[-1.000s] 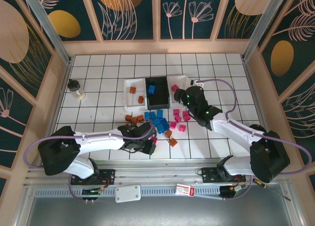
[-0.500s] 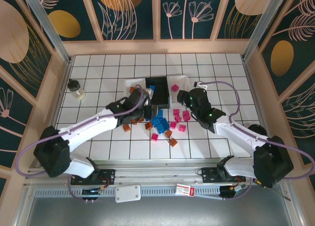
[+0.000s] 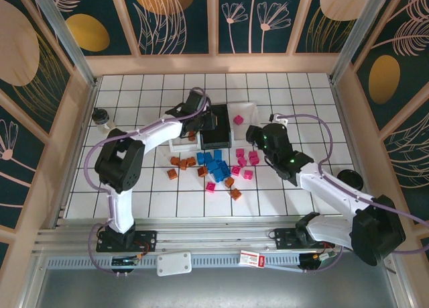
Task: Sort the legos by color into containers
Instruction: Place the lego in the container.
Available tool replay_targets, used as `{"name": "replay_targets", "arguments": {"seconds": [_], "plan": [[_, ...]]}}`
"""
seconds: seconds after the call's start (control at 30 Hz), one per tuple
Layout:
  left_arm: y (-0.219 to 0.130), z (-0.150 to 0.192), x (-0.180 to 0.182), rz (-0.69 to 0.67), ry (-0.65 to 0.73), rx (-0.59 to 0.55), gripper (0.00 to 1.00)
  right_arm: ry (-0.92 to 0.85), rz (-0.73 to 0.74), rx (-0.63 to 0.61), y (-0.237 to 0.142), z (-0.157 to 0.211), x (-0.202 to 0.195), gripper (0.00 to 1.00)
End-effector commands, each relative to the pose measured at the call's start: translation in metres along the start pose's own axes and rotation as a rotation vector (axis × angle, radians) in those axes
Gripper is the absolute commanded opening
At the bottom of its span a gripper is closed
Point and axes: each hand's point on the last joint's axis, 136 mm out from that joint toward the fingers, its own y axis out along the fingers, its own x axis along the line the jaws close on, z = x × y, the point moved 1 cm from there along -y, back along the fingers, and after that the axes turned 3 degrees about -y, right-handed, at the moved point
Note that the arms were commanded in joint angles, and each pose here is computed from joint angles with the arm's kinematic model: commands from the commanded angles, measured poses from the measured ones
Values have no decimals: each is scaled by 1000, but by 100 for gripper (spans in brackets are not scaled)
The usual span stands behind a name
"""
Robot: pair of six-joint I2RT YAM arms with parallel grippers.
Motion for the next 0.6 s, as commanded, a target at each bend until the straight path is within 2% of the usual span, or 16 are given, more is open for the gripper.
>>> {"name": "replay_targets", "arguments": {"seconds": [0.0, 0.1, 0.2, 0.33, 0.47, 0.57], "plan": [[7, -10, -10, 23, 27, 5, 36, 13, 49, -20, -5, -1, -14, 65], [1, -17, -14, 36, 18, -12, 52, 14, 51, -19, -6, 0, -16, 65], [-27, -29, -23, 73, -3, -77, 58, 17, 48, -19, -6, 0, -15, 66], [-60, -25, 6, -27, -37, -147, 72, 20, 40, -20, -6, 0, -15, 66], [-75, -6, 57, -55, -147, -138, 73, 27, 30, -13, -3, 5, -15, 66], [-72, 0, 65, -50, -140, -126, 72, 28, 24, -8, 0, 7, -14, 66]]}}
